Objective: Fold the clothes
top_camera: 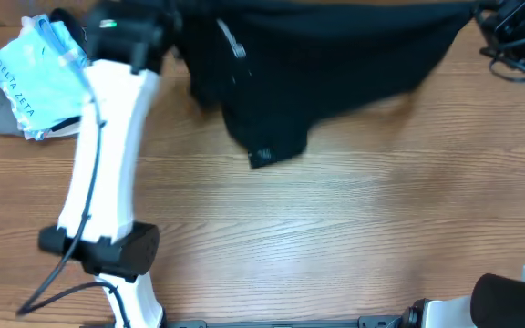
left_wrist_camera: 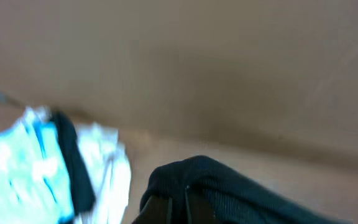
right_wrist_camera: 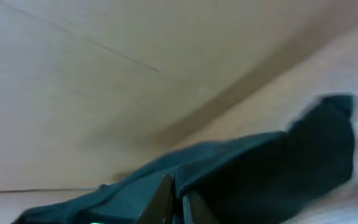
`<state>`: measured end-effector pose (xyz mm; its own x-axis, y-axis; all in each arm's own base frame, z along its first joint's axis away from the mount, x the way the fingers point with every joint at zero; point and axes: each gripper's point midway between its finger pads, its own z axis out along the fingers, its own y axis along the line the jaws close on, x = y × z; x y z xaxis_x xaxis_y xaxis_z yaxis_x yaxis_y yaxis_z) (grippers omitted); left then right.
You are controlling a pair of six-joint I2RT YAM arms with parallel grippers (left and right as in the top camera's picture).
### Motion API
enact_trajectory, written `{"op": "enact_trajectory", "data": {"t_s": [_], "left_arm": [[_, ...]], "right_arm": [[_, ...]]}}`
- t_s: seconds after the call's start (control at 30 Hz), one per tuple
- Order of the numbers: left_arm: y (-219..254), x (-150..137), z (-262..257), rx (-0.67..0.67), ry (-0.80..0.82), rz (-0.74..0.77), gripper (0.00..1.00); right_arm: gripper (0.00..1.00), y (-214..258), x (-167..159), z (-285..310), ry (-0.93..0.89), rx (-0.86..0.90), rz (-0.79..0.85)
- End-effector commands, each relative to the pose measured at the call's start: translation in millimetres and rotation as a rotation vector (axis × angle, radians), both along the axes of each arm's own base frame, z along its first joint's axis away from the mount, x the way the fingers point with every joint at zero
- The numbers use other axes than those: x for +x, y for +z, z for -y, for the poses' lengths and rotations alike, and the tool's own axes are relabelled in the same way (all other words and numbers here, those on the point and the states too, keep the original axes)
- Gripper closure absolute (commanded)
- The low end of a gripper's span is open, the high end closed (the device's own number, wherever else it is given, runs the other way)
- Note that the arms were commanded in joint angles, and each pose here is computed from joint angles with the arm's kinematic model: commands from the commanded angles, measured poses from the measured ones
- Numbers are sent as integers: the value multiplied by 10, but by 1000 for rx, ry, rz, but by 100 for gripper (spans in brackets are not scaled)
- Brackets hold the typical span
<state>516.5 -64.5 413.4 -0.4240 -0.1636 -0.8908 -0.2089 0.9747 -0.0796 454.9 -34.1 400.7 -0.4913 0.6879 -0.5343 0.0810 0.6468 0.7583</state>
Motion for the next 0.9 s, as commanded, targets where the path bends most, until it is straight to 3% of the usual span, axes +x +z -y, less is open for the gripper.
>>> {"op": "enact_trajectory", "data": {"t_s": [0.0, 0.07, 0.17, 0.37, 0.57, 0.7, 0.87], "left_arm": [[1380, -780, -166, -66, -60, 305, 96], [1434, -956, -206, -64, -60, 298, 95], [1111, -1097, -221, -65, -59, 156, 86], [-167, -1114, -77, -159, -17, -321, 96], [-1362, -1137, 103, -178, -1, -754, 96], [-1799, -1262, 97, -176, 46, -907, 96], [-2085, -1453, 146, -183, 22, -1035, 96]], "right_arm": [[96, 865, -333, -62, 17, -32, 171], [96, 893, -392, -78, 25, -53, 167], [96, 646, -436, -55, 4, -47, 62], [96, -123, -515, -157, 29, -134, -184], [91, -1207, -663, -473, 122, -145, -474], [91, -1803, -792, -579, 159, -125, -601], [92, -2095, -953, -568, 154, -118, -696]]}}
